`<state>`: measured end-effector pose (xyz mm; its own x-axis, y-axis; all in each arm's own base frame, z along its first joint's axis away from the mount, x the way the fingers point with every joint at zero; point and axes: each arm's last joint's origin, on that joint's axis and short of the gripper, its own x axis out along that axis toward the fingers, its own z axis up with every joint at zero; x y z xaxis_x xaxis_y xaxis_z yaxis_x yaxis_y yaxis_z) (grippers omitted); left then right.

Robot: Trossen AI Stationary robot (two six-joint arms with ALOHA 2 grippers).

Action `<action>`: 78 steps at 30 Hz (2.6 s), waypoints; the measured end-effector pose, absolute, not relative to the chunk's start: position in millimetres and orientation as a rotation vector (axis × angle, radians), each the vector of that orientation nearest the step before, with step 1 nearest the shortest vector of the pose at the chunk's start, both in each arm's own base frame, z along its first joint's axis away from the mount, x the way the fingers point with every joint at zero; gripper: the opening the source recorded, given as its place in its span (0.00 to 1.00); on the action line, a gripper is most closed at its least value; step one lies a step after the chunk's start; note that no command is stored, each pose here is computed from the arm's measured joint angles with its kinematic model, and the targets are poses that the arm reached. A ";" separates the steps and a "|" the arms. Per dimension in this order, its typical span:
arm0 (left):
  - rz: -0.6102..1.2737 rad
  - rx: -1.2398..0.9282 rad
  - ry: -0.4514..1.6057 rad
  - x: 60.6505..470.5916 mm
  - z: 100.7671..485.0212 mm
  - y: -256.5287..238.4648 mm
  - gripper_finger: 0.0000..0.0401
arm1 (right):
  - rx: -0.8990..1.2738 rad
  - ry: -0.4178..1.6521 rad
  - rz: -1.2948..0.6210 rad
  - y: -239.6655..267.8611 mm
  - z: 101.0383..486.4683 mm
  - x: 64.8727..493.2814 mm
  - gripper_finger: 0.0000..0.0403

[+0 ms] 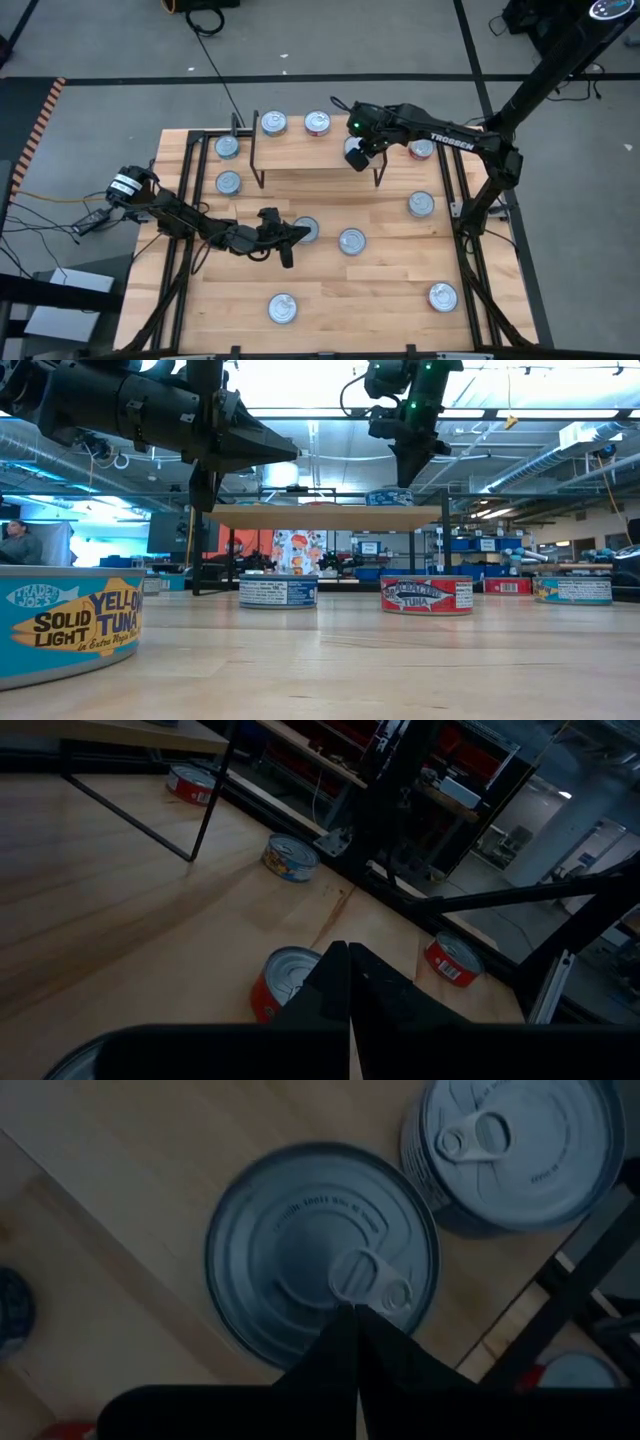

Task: Stack canned seafood by type on shelf
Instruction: Put the bottom left blue tuna can on the shelf aligned with the other blue tuna can, then put the bottom right red tuna can on the shelf aligned with the other red tuna can

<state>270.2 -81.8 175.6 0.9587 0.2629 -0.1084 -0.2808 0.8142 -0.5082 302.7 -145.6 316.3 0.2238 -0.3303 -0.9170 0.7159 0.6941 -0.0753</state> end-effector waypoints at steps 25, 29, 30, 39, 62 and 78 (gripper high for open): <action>0.290 -0.548 0.034 270.2 175.6 -81.8 0.00 | 0.371 1.253 -0.766 -145.4 314.4 290.4 0.02; 0.290 -0.548 0.034 270.2 175.6 -81.7 0.00 | 0.310 1.210 -0.747 -140.5 326.4 286.8 0.01; 0.290 -0.548 0.034 270.2 175.6 -81.7 0.00 | 0.301 1.189 -0.739 -137.3 334.0 285.3 0.01; 0.252 -0.546 0.041 270.7 176.3 -82.9 0.00 | 0.305 0.965 -0.464 -73.4 402.0 270.3 0.01; -0.003 -0.490 0.148 302.0 201.3 -72.2 0.00 | 0.643 1.124 -0.109 120.4 296.2 175.2 0.00; 0.036 -0.447 0.225 308.6 204.8 -73.4 0.00 | 0.591 1.506 -0.047 151.9 192.6 113.7 0.00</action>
<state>308.6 -73.4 204.8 0.9745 -0.0145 -0.2240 -0.0841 0.9016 -0.4244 113.7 151.9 192.6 0.0923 0.3269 -0.9405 0.3855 0.8592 0.3365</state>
